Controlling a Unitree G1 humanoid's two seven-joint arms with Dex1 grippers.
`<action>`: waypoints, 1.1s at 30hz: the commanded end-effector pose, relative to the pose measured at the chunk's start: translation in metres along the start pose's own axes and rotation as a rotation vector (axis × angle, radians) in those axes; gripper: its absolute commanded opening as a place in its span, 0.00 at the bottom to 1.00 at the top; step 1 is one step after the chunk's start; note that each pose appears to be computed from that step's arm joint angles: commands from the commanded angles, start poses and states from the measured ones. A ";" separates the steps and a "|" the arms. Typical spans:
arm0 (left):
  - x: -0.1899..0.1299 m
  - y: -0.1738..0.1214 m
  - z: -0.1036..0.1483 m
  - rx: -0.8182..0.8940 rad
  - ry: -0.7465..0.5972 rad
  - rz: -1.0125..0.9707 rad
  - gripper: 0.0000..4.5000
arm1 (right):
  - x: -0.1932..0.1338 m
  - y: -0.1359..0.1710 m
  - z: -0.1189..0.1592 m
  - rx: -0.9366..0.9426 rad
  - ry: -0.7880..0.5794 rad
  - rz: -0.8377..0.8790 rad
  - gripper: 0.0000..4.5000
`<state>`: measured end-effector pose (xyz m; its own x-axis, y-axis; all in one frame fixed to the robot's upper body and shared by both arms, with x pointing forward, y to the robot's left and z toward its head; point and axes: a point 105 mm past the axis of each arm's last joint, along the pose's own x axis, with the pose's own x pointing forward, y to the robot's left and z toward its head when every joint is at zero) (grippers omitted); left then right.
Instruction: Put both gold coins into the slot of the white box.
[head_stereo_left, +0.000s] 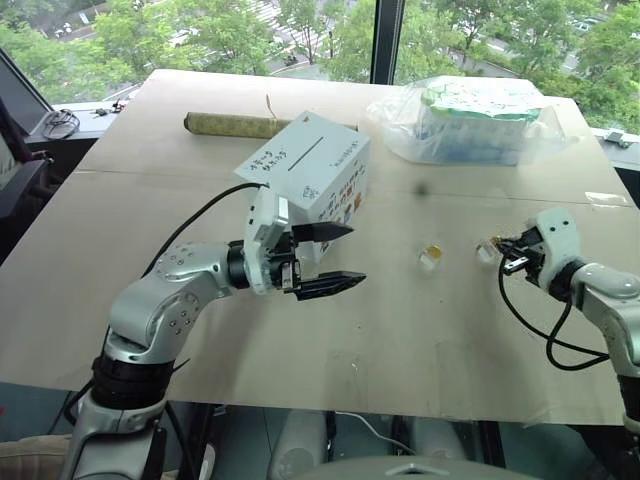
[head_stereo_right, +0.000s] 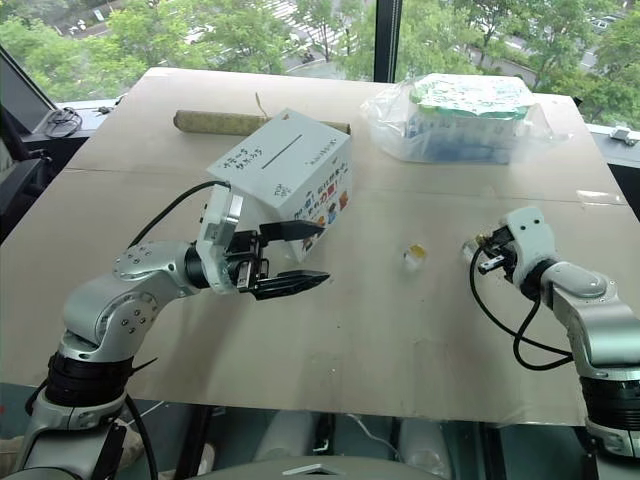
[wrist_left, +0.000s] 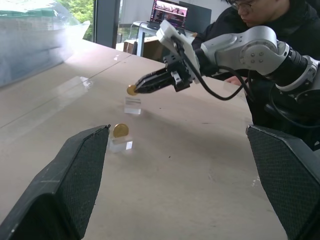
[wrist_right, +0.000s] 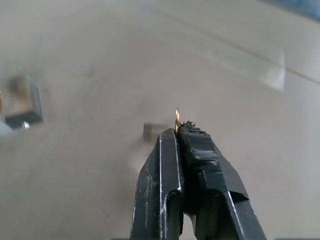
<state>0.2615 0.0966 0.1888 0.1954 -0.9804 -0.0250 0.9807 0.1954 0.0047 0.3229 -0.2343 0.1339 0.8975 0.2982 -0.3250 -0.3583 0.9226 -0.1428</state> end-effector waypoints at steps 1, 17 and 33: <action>0.004 -0.006 0.009 0.024 -0.028 -0.030 1.00 | -0.012 -0.003 0.023 0.011 -0.087 0.002 0.00; 0.021 0.003 0.060 -0.141 -0.155 -0.144 0.66 | -0.079 0.129 0.131 0.038 -0.373 0.717 0.00; 0.037 -0.002 0.068 -0.085 -0.111 -0.302 0.66 | -0.087 0.156 0.146 -0.108 -0.356 0.830 0.00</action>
<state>0.2713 0.0618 0.2471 -0.0606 -0.9938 0.0928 0.9902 -0.0715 -0.1196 0.2321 -0.0823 0.2639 0.3724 0.9238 -0.0888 -0.9280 0.3713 -0.0296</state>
